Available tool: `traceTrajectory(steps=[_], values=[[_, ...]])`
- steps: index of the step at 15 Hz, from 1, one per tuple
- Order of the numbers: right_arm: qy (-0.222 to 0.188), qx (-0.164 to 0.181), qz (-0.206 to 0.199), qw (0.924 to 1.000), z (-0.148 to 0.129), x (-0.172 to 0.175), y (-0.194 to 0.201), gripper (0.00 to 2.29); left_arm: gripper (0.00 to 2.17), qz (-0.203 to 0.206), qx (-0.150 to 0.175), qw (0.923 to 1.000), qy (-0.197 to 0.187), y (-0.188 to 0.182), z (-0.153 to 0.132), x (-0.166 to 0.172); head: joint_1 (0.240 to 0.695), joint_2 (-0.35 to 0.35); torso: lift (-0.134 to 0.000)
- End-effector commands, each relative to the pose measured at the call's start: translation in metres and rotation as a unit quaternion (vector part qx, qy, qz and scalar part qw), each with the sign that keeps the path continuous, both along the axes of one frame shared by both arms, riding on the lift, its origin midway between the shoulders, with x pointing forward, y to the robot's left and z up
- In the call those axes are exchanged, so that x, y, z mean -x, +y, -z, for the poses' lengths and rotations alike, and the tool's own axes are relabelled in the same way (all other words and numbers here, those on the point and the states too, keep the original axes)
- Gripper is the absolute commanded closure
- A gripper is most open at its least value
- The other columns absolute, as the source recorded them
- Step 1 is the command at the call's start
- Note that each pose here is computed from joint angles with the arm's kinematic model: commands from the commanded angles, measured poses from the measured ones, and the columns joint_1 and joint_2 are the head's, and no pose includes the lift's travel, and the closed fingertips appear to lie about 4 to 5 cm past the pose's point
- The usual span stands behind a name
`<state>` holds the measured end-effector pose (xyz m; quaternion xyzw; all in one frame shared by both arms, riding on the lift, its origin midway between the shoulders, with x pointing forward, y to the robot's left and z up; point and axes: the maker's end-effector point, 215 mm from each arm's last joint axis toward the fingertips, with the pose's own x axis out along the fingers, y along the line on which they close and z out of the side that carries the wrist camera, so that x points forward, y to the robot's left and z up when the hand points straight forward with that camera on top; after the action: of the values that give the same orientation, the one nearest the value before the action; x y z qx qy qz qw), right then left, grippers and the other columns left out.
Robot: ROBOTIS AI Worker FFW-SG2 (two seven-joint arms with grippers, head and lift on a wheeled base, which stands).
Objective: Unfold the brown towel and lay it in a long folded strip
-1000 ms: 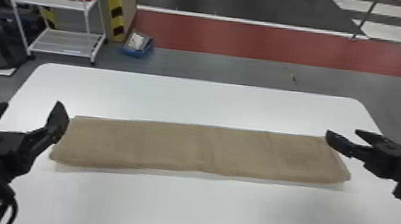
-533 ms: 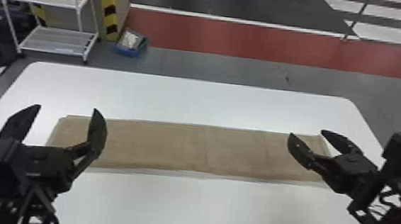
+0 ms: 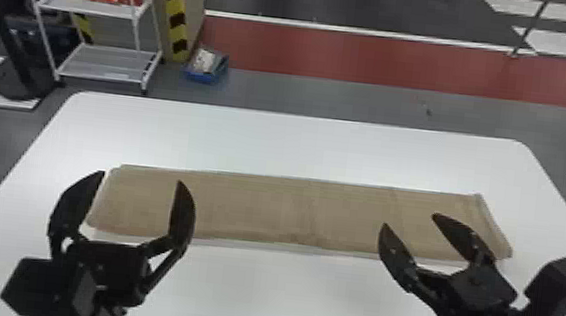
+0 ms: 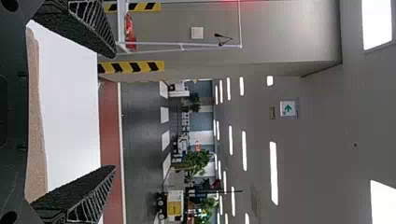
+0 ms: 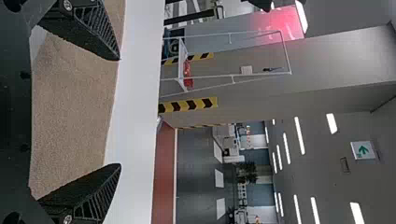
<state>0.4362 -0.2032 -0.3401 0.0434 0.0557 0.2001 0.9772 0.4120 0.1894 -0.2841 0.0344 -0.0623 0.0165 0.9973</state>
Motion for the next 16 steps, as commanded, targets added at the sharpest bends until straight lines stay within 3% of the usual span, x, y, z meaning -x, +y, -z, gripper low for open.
traceTrajectory(steps=[1,7,13,16], values=[[0.006,-0.005,0.002,1.0000,0.010,0.020,0.001,0.07,0.03,-0.002,-0.001,1.0000,0.009,0.002,0.013,0.006,0.695,-0.020,-0.119],[-0.004,-0.002,0.007,1.0000,0.009,0.046,0.008,0.08,0.03,0.003,0.011,0.9997,0.023,-0.002,0.029,0.019,0.695,-0.011,-0.119],[-0.031,-0.001,0.019,0.9993,-0.011,0.035,0.005,0.08,0.03,-0.007,0.002,0.9998,0.020,0.006,0.027,0.023,0.695,-0.006,-0.119],[-0.035,-0.017,0.036,0.9986,-0.017,0.025,0.005,0.09,0.03,-0.008,0.001,0.9998,0.019,0.006,0.022,0.023,0.695,-0.005,-0.119]])
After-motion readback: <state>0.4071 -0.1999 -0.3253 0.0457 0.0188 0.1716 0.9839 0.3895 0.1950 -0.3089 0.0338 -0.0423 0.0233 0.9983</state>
